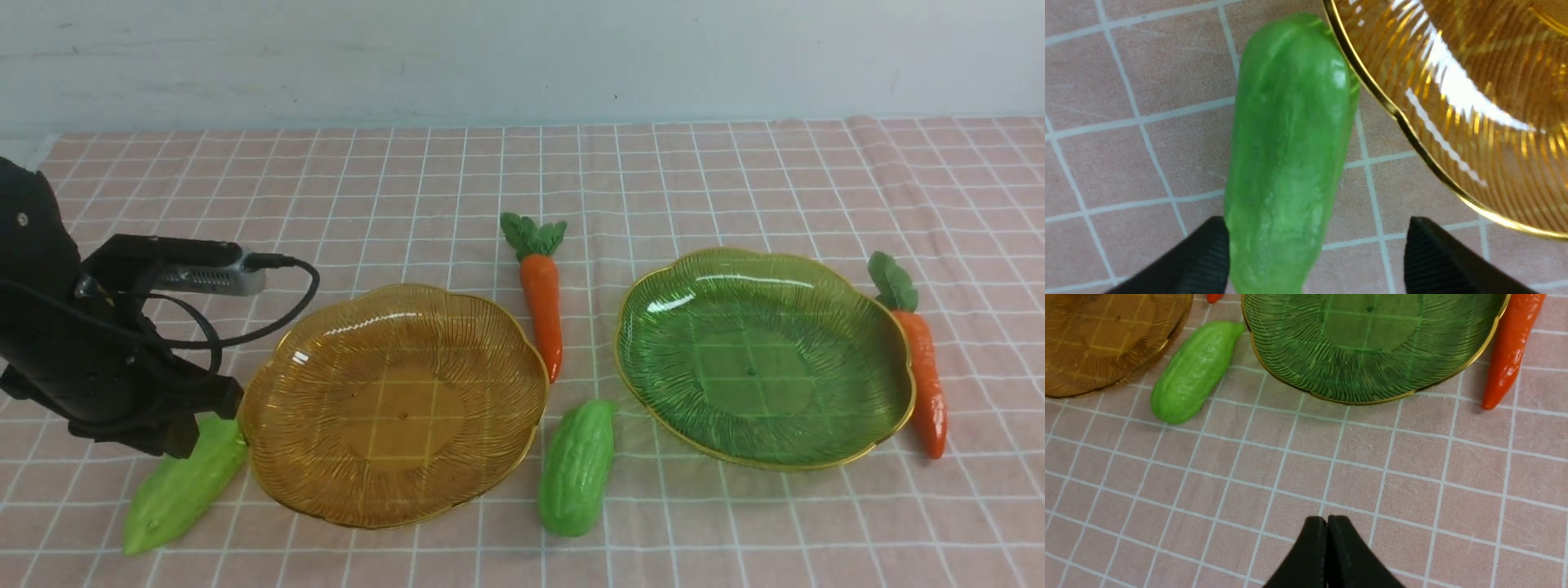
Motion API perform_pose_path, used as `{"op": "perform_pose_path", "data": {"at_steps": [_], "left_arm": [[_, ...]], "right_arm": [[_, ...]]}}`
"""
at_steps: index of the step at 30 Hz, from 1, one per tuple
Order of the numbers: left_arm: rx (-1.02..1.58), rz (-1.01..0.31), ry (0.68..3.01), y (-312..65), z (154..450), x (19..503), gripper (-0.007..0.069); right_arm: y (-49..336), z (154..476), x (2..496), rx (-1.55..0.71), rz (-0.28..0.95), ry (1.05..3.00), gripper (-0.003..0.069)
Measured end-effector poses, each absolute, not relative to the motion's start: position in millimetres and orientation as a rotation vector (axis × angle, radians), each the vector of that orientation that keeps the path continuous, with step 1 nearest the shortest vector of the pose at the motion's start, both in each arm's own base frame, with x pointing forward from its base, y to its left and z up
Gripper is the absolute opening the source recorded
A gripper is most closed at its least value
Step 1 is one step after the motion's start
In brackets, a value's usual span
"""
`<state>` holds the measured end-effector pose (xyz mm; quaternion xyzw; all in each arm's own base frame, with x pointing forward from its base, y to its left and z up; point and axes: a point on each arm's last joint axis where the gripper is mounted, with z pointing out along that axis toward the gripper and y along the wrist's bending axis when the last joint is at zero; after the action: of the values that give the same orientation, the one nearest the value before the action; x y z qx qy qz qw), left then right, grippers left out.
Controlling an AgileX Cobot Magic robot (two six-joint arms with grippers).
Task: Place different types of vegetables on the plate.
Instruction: 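Put the green cucumber next to the left plate into that plate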
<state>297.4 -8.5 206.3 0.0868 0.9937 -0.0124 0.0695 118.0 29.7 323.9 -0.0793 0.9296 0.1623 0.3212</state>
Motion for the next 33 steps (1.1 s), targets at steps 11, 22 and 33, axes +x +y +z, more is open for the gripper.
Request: {"op": "perform_pose_path", "data": {"at_steps": [11,22,33], "left_arm": [[0.183,0.151,3.12,3.1,166.4,307.9,0.034],[0.08,0.066,2.993,-34.1,269.3,310.7,0.0288],[0.336,-0.107,2.842,-130.8,234.7,329.3,0.0417]], "right_arm": [[31.5,325.2,118.2,-0.242,0.442,2.424,-0.0015],[32.2,325.5,118.2,-0.241,0.453,2.42,-0.0015],[32.7,324.7,116.7,-0.25,0.462,2.436,-0.0015]]}}
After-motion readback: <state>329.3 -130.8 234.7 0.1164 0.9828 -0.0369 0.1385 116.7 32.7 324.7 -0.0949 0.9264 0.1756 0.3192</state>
